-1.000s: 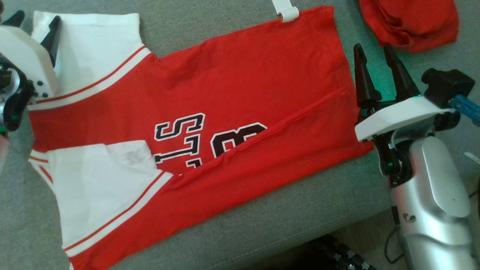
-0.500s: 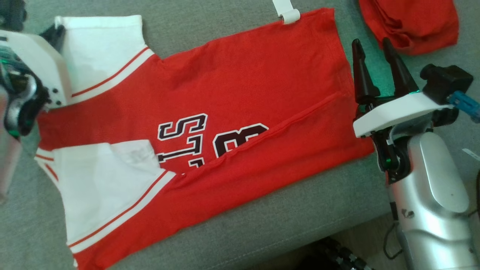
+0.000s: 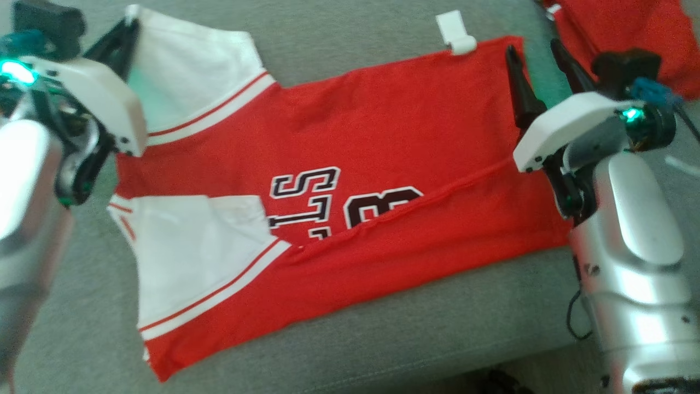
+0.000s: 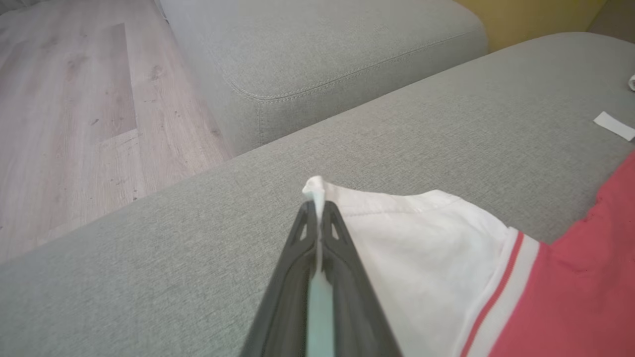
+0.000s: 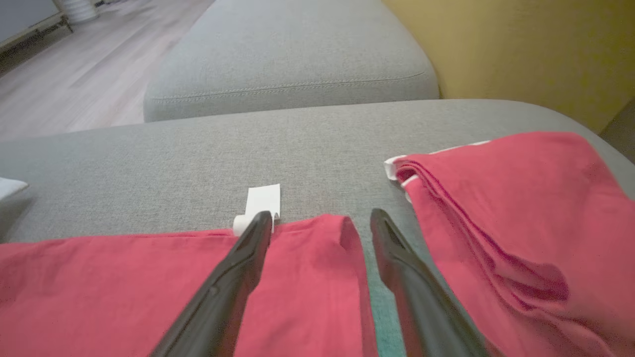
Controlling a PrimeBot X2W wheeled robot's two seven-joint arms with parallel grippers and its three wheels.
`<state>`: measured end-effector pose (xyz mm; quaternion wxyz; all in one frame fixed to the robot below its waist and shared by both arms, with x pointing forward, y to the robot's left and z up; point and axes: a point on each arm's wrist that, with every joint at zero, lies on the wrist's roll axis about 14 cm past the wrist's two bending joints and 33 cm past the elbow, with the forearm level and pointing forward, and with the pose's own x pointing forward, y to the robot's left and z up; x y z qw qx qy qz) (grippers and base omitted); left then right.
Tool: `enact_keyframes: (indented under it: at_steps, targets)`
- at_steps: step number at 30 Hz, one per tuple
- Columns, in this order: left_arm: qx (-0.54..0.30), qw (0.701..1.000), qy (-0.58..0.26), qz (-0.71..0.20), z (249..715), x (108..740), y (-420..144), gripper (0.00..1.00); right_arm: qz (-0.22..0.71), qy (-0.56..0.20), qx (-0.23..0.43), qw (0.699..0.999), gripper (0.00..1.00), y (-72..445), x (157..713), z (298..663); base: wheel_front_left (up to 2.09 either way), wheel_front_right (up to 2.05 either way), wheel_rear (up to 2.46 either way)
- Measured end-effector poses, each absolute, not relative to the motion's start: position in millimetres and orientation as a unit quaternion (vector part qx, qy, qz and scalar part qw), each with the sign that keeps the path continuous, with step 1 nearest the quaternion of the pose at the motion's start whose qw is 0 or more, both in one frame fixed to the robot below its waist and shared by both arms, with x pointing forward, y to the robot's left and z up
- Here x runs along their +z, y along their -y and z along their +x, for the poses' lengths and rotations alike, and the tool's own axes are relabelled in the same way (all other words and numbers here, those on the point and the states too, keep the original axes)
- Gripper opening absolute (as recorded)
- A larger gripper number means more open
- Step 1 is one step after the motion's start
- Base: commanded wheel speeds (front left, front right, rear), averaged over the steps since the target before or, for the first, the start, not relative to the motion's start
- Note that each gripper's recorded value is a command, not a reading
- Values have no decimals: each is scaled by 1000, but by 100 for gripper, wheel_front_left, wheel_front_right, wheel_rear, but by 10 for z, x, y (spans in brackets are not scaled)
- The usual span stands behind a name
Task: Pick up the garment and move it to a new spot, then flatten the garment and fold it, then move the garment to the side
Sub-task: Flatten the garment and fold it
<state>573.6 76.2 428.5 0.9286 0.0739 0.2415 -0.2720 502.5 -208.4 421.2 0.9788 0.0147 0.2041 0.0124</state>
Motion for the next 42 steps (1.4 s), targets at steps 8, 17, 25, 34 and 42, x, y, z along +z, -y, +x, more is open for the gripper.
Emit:
enact_keyframes:
  at_steps: [8,17,25,34,42]
  targets:
    - [-286,932,-211,69,5566,4501,-741,0,-22,-265,24,964,100,2046,4034,5193,0,0,0]
    - [-287,936,-193,63,5459,4617,-774,0,-37,-319,22,947,49,2037,3832,5256,0,0,0]
    - [-287,938,-186,58,5438,4633,-775,0,-43,-337,10,941,0,2107,3764,5263,0,0,0]
    - [-278,950,-138,37,5432,4924,-786,0,-41,-263,13,964,0,2084,4130,5360,0,0,0]
    - [-280,951,-132,-5,4857,4939,-782,0,-39,-246,46,967,0,1952,4170,4975,0,0,0]
